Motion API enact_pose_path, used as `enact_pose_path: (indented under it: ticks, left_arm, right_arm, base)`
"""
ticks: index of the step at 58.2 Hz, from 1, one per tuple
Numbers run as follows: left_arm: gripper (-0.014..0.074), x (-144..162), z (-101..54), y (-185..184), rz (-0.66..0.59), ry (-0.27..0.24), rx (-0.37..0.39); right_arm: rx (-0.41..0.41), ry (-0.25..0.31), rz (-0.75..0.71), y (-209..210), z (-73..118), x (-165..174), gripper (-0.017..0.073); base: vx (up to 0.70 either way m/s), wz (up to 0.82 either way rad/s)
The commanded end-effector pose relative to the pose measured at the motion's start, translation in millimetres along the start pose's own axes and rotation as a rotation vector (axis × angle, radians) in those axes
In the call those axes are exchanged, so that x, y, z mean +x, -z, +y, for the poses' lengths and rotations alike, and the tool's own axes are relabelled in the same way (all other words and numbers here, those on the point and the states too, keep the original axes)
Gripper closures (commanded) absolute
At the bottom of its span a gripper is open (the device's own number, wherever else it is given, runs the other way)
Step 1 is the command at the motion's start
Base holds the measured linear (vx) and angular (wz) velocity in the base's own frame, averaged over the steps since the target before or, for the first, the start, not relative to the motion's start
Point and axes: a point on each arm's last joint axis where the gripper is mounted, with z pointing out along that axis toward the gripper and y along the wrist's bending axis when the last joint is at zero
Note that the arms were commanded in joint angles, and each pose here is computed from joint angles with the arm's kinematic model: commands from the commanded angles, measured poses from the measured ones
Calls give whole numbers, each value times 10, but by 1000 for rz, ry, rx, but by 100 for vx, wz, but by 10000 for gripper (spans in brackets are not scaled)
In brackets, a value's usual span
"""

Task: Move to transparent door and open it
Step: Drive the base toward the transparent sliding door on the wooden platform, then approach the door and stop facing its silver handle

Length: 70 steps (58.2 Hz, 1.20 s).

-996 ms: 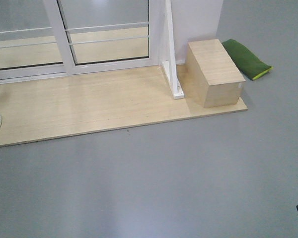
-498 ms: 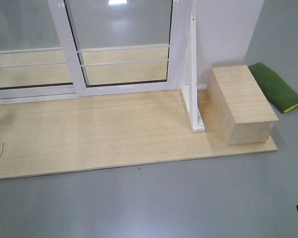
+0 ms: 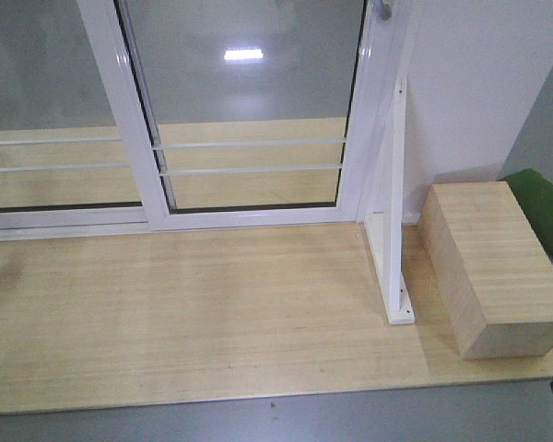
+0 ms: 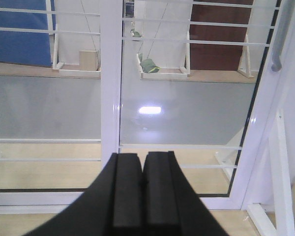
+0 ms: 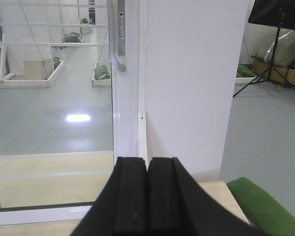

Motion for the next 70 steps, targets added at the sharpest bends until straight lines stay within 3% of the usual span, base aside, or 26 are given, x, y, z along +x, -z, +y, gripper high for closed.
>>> enact_pose_path:
  ticks: [1, 70]
  left_arm:
    - [591, -58, -12, 10, -89, 3, 17]
    - [591, -58, -12, 10, -89, 3, 17]
  right_arm:
    - [13, 4, -88, 9, -10, -64, 562]
    - [13, 4, -88, 9, -10, -64, 562]
  base:
    - [51, 5]
    - [33, 3]
